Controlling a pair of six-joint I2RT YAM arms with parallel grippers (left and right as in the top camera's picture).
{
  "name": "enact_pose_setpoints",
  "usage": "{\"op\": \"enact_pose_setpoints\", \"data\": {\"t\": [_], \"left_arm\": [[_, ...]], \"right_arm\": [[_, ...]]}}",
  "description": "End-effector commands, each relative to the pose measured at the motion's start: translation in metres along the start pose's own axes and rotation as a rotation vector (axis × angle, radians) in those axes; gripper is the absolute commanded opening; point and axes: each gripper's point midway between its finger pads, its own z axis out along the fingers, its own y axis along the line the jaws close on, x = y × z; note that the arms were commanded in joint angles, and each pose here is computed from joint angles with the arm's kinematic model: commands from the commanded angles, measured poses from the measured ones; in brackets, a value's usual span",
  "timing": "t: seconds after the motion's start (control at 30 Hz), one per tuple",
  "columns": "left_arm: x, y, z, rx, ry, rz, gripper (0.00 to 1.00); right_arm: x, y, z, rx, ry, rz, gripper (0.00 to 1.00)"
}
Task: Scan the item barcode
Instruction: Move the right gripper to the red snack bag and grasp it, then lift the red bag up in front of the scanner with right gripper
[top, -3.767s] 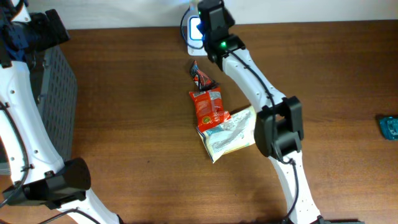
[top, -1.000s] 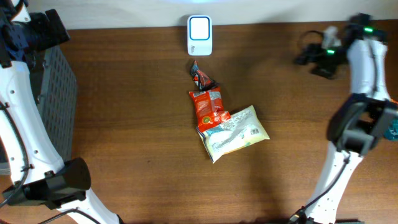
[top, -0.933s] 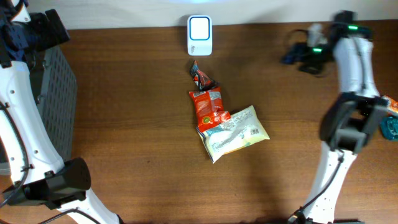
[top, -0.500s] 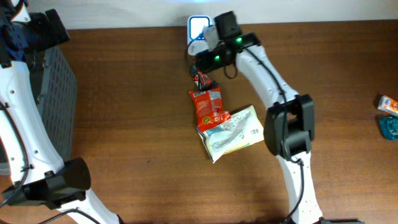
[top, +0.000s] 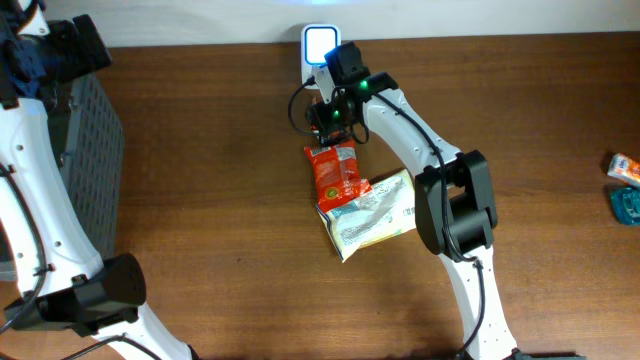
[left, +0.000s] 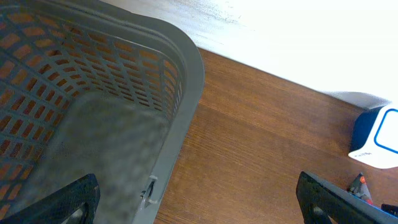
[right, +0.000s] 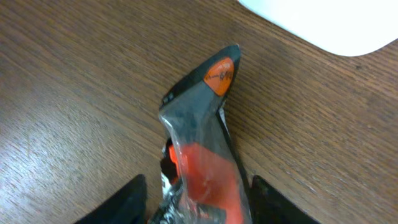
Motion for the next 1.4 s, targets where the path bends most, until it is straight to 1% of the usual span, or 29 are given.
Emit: {"op": "enact_pose_setpoints", "data": {"t": [0.0, 0.03, 0.23, 0.33, 0.4, 0.47, 0.73, 0.8, 0.87, 1.03, 1.13, 1.17, 1.2, 1.27, 1.37], "left_arm": [[-0.001, 0.001, -0.004, 0.002, -0.007, -0.012, 0.99], [-0.001, 0.001, -0.004, 0.002, -0.007, -0.012, 0.99], [-0.001, 0.001, -0.004, 0.002, -0.007, -0.012, 0.99], [-0.001, 0.001, -0.004, 0.002, -0.007, -0.012, 0.99], [-0.001, 0.001, -0.004, 0.002, -0.007, -0.012, 0.99], [-0.001, 0.001, -0.004, 0.002, -0.007, -0.012, 0.99], [-0.001, 0.001, -0.004, 0.002, -0.007, -0.012, 0.99], [-0.001, 0.001, -0.004, 0.002, -0.007, -0.012, 0.99], [-0.001, 0.001, -0.004, 0.002, -0.007, -0.012, 0.99], [-0.001, 0.001, -0.004, 0.002, -0.007, -0.012, 0.99], [-0.001, 0.001, -0.004, 0.002, -0.007, -0.012, 0.99], [-0.001, 0.001, -0.004, 0.002, -0.007, -0.012, 0.99], [-0.001, 0.001, -0.004, 0.002, -0.007, -0.012, 0.99], [-0.001, 0.001, -0.004, 0.002, -0.007, -0.012, 0.99], [-0.001, 0.001, -0.004, 0.002, -0.007, -0.012, 0.99]], "right_arm": [[0.0, 0.003, 0.002, -0.024, -0.009, 0.012, 0.42], [0.001, 0.003, 0.003, -0.021, -0.008, 0.013, 0.4], [0.009, 0.002, 0.011, -0.022, 0.0, 0.013, 0.38], [0.008, 0.001, 0.012, -0.022, -0.008, 0.013, 0.29], [0.004, 0.001, 0.012, -0.021, -0.025, 0.014, 0.19], [-0.002, 0.001, 0.011, -0.021, -0.048, 0.054, 0.05], [-0.026, 0.002, -0.004, -0.018, -0.103, 0.064, 0.04], [-0.036, -0.003, -0.015, 0.021, -0.121, 0.063, 0.04], [-0.048, -0.017, -0.032, 0.115, -0.146, 0.063, 0.04], [-0.071, -0.044, -0.071, 0.365, -0.195, -0.017, 0.04], [-0.09, -0.066, -0.1, 0.614, -0.25, -0.069, 0.04], [-0.096, -0.069, -0.106, 0.669, -0.267, -0.092, 0.04], [-0.102, -0.069, -0.111, 0.707, -0.283, -0.123, 0.04], [-0.116, -0.063, -0.115, 0.722, -0.325, -0.182, 0.04], [-0.135, -0.058, -0.122, 0.727, -0.421, -0.171, 0.04]]}}
